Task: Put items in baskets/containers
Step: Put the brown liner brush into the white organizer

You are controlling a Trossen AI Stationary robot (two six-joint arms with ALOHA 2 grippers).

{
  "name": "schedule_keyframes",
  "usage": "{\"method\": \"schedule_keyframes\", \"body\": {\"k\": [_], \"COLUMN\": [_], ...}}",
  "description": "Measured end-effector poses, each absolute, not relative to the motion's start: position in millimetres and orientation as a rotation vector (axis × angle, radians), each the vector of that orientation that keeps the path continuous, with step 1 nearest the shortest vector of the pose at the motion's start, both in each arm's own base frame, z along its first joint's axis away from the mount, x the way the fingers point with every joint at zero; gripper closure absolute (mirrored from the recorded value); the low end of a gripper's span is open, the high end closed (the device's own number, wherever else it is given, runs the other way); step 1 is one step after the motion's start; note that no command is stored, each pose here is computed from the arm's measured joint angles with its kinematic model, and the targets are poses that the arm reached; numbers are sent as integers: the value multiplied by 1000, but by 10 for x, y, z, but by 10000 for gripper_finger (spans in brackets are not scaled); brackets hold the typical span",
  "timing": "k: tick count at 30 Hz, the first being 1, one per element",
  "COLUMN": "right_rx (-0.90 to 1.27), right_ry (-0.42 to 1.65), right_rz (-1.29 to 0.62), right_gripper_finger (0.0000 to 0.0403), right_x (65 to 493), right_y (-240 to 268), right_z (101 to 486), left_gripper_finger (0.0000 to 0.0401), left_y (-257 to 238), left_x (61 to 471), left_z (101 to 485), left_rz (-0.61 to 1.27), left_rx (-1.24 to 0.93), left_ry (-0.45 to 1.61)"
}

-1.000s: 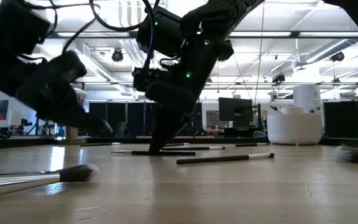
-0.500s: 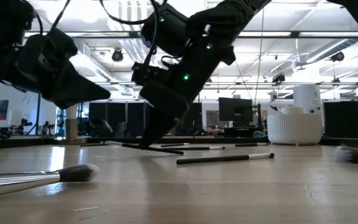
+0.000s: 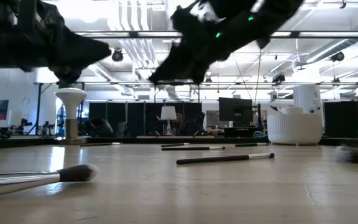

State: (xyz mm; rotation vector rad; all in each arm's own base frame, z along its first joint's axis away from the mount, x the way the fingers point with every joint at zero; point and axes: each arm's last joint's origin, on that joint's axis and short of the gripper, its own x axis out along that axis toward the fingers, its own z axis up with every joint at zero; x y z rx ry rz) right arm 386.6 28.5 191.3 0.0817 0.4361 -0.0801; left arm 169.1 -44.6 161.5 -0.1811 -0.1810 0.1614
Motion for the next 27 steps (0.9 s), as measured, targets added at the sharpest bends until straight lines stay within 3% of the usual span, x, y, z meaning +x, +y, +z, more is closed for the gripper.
{"method": "schedule_keyframes", "body": {"k": [8,27], "right_rx": [113,92], "right_ry": [134,-172], "right_rz": [-41,58], "right_gripper_finger": [392,392], "right_x": [3538,3512], "right_y": [335,597], "right_z": [2101,2308], "left_gripper_finger": [321,321], "left_y": [-502,-640], "left_x": [1777,2151], "left_z": [1790,1979], "left_rz": [55,-21], "left_rx": [-178,-108], "left_ry": [-280,-265]}}
